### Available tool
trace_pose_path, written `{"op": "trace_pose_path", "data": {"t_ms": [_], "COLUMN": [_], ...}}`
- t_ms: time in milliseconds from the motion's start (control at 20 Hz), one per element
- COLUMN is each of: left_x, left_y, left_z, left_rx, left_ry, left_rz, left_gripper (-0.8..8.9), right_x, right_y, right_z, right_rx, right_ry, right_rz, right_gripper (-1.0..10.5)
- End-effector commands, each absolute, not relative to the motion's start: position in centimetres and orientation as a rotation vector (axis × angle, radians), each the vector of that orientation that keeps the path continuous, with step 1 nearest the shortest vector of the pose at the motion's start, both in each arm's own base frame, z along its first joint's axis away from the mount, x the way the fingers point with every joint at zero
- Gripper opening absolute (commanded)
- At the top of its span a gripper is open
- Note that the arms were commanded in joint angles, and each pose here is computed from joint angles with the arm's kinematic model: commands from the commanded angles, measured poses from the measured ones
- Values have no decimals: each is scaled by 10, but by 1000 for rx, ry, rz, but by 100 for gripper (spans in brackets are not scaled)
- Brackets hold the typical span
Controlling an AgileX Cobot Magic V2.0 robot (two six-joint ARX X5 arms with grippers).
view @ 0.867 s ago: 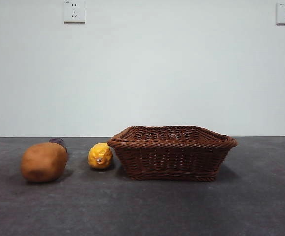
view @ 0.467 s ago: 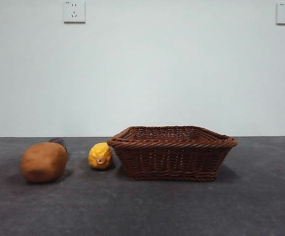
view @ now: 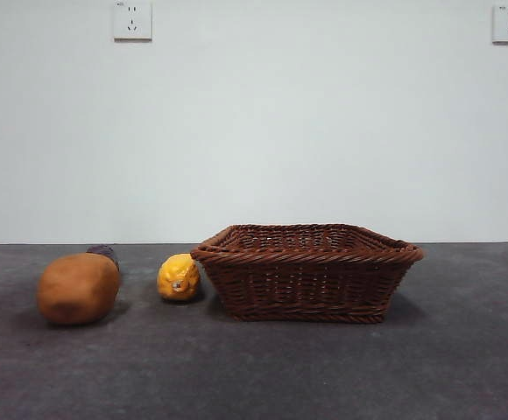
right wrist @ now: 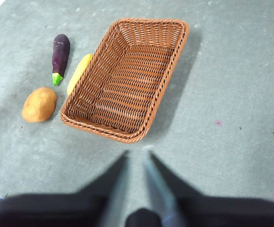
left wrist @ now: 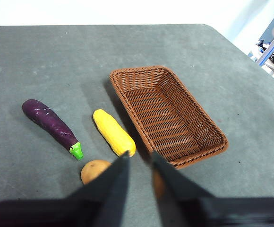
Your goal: Help me put the vegetables on the table into the basket
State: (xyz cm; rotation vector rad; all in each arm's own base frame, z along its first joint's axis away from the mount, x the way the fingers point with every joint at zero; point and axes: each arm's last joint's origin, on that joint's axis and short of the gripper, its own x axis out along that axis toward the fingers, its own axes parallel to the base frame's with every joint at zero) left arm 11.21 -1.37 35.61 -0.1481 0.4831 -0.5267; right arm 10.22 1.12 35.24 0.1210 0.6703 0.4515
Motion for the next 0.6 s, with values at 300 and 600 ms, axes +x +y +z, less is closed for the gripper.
{"op": "trace_pose_path", "data": {"t_ms": [300, 600], "left_x": [113, 114], "left_y": [-14, -14], "left_z": [356, 356], "left_rx": [-137, -138], "left_ry": [477, 479], "left_rz": [-538, -538], "left_gripper": [634, 633], "right_x": [105, 122], "right_y": [12, 12], "right_z": [351, 349], "right_rx": [136, 165], "right_ry": [695, 724], "right_rz": [475, 481], "right_gripper": [636, 634]}}
